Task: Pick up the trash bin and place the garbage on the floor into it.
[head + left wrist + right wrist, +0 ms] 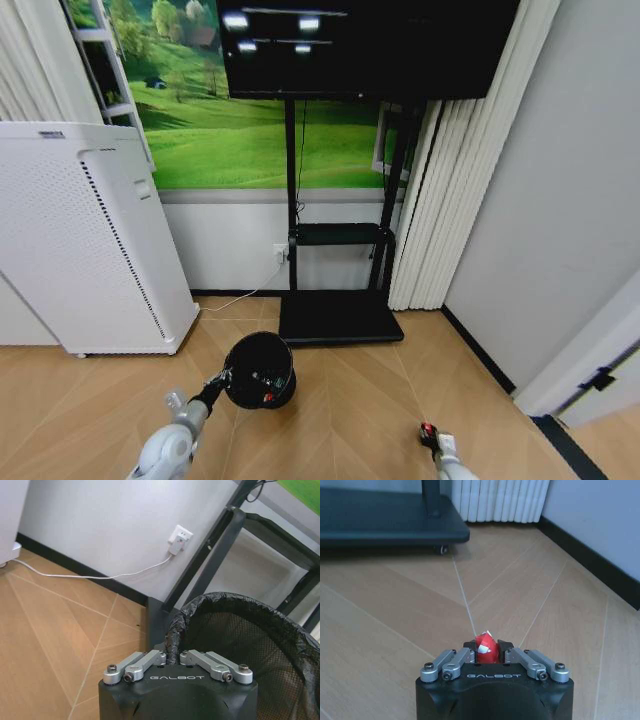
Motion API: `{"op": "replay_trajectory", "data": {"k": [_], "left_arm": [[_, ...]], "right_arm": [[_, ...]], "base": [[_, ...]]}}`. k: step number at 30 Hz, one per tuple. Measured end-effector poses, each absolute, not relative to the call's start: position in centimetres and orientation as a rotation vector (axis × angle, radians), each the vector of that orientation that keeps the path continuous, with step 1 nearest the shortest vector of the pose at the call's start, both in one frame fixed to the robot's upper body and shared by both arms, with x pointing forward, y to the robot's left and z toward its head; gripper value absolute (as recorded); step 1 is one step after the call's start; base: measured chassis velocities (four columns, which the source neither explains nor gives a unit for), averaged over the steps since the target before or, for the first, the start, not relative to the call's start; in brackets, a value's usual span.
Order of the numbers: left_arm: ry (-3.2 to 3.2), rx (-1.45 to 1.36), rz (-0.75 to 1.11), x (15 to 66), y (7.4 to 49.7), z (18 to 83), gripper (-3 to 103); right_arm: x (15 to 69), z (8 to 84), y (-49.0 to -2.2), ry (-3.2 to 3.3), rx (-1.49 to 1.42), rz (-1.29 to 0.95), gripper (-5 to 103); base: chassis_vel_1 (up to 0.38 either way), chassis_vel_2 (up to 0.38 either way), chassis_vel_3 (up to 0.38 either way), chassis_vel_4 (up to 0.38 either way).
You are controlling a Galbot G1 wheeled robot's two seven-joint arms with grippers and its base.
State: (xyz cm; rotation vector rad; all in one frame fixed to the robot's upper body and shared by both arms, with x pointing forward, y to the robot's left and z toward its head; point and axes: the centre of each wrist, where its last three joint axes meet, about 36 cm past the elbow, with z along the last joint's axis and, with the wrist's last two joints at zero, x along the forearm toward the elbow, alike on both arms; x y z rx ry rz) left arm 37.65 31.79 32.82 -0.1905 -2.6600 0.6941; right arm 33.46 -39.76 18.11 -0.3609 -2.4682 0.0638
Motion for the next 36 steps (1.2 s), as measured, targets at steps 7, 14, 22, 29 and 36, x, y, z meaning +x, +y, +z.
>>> {"op": "replay_trajectory", "data": {"k": [7,14,22,29,36], "left_arm": [[-2.65,-0.267,0.617,39.2,31.7,32.9,6],[-2.63,-0.327,0.558,39.8,31.1,32.1,6],[-2.58,-0.484,0.475,43.5,27.9,31.2,6],[-2.533,-0.636,0.422,47.1,23.0,30.4,6],[-2.448,-0.813,0.327,49.3,16.7,28.6,6]], "right_arm": [[33.3,28.5,-36.9,-2.654,-0.226,-0.033,21],[33.8,35.9,-31.5,-2.79,0.056,-0.165,21],[32.2,40.6,-28.2,-2.895,0.459,-0.32,21],[31.9,41.3,-27.2,-2.905,0.626,-0.343,21],[31.8,40.7,-25.6,-2.876,0.744,-0.33,21]], "base": [[0.0,0.0,0.0,0.0],[0.0,0.0,0.0,0.0],[0.0,0.0,0.0,0.0],[0.0,0.0,0.0,0.0],[0.0,0.0,0.0,0.0]]}}
